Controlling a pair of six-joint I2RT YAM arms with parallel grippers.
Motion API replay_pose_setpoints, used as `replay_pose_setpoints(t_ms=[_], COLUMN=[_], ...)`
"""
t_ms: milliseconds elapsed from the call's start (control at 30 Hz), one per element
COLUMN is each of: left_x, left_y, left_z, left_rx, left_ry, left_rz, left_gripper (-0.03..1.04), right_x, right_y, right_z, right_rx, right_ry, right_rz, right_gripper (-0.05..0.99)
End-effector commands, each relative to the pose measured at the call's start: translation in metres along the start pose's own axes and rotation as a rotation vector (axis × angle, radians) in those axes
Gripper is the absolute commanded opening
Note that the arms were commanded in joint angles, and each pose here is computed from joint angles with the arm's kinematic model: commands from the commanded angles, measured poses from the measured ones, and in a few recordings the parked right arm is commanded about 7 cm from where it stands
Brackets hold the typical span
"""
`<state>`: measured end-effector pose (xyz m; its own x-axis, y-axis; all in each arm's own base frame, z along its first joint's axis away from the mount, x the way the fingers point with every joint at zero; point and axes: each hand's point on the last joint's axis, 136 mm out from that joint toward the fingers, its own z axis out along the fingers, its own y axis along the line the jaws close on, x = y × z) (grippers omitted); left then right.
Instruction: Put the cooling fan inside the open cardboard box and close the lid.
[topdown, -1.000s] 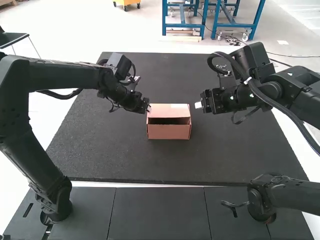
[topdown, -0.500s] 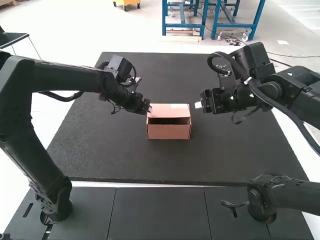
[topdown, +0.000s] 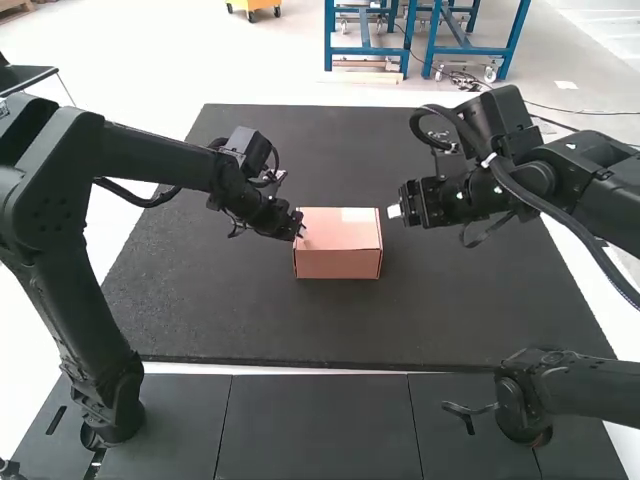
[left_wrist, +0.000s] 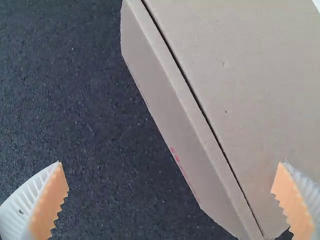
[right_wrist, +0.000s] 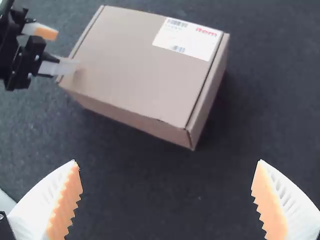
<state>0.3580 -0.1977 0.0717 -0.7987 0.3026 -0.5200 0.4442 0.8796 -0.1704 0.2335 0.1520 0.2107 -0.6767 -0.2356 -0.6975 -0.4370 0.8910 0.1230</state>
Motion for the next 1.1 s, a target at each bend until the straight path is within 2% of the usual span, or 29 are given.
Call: replay_pose_setpoints(t_ms=[0, 200, 367, 467, 633, 800, 933, 1067], left_x=[0.017, 0.027, 0.019, -0.003, -0.029, -0.038, -0.051, -0.051], left_y=[-0.003, 0.001, 0.001, -0.002, 0.002, 0.020, 0.036, 0.048], left_z=[0.011, 0.015, 0.004, -0.016, -0.053, -0.083, -0.113, -0.137], left_rx=[0.000, -0.018, -0.025, -0.024, -0.034, -0.067, -0.101, -0.130], left_ry=[0.045, 0.072, 0.057, -0.013, -0.133, -0.228, -0.371, -0.478], left_rz=[0.030, 0.034, 0.040, 0.045, 0.025, -0.008, -0.020, -0.028], left_gripper=[0.96, 0.96, 0.96, 0.96, 0.96, 0.96, 0.96, 0.96], right_x=[-0.010, -0.011, -0.011, -0.013, -0.020, -0.034, -0.049, -0.062], right_y=[0.005, 0.004, 0.004, 0.005, 0.005, 0.004, -0.012, -0.028], right_z=[-0.005, -0.006, -0.006, -0.007, -0.010, -0.016, -0.023, -0.031], right_rx=[-0.018, -0.017, -0.017, -0.018, -0.019, -0.018, 0.031, 0.077], right_ry=[-0.028, -0.032, -0.033, -0.038, -0.066, -0.131, -0.213, -0.286], right_rz=[-0.013, -0.012, -0.012, -0.012, 0.004, 0.055, 0.089, 0.091], right_gripper=[0.77, 0.77, 0.77, 0.77, 0.77, 0.78, 0.85, 0.89])
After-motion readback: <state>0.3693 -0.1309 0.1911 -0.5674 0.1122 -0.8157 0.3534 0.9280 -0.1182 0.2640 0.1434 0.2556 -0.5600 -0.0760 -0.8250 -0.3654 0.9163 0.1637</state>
